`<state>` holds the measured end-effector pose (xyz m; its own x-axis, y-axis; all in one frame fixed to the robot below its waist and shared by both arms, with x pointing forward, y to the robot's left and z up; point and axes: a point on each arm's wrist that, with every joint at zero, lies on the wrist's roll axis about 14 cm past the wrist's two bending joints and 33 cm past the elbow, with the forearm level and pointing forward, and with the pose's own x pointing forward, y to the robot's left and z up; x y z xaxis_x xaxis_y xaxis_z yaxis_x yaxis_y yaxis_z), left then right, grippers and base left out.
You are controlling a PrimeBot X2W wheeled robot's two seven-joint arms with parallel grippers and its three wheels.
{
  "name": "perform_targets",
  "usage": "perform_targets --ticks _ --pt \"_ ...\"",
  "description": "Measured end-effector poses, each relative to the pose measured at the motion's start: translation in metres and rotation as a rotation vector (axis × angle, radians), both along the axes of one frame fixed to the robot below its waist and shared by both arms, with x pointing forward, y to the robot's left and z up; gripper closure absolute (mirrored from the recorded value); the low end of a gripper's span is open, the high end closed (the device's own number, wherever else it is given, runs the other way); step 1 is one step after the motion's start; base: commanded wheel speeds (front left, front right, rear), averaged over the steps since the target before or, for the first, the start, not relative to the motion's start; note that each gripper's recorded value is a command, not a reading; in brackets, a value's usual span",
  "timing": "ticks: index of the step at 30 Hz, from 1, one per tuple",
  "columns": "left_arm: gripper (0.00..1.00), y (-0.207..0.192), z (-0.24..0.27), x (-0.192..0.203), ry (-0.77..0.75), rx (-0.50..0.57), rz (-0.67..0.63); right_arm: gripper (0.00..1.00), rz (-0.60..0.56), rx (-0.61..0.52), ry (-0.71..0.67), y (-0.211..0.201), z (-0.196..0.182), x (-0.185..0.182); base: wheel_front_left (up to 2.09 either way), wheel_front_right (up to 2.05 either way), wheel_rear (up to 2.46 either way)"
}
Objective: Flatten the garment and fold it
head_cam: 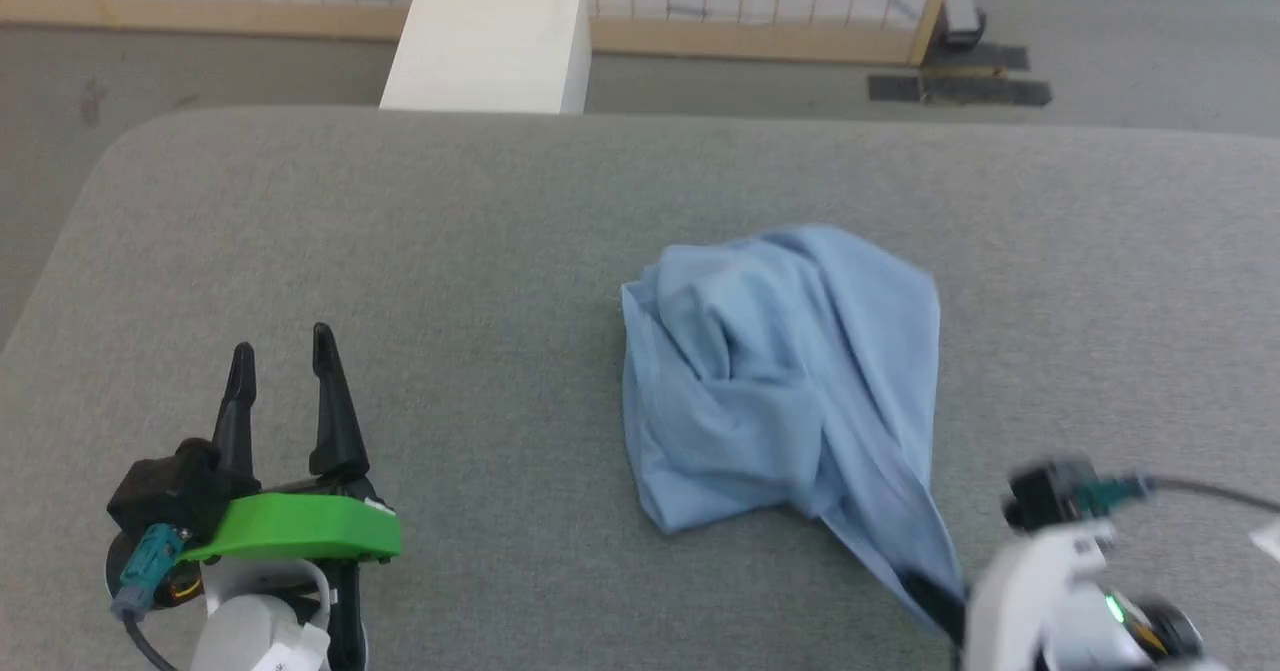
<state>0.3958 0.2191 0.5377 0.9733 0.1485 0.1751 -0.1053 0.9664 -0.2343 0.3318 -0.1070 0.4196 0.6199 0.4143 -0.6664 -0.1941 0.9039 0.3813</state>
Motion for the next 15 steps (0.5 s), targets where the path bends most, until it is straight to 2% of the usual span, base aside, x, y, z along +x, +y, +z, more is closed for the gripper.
perform_targets --ticks 5,8,9,10,15 --pt "0.00 -0.010 0.014 -0.001 -0.043 -0.001 -0.031 1.00 -0.103 -0.204 0.221 -0.072 -0.031 -0.075 0.00 0.00 0.00" --pt "0.00 -0.018 0.018 -0.001 -0.054 -0.003 -0.054 1.00 -0.220 -0.295 0.256 -0.111 -0.033 -0.093 0.00 0.00 0.00" --pt "0.00 -0.021 0.019 -0.001 -0.057 -0.004 -0.062 0.75 -0.261 -0.321 0.229 -0.122 -0.029 -0.092 0.00 0.00 0.00" --pt "0.00 -0.023 0.020 -0.002 -0.060 -0.004 -0.067 0.00 -0.297 -0.336 0.189 -0.130 -0.023 -0.089 0.00 0.00 0.00" --pt "0.00 -0.031 0.022 -0.004 -0.064 -0.005 -0.089 0.00 -0.447 -0.346 -0.124 -0.159 0.020 -0.048 0.00 0.00 0.00"
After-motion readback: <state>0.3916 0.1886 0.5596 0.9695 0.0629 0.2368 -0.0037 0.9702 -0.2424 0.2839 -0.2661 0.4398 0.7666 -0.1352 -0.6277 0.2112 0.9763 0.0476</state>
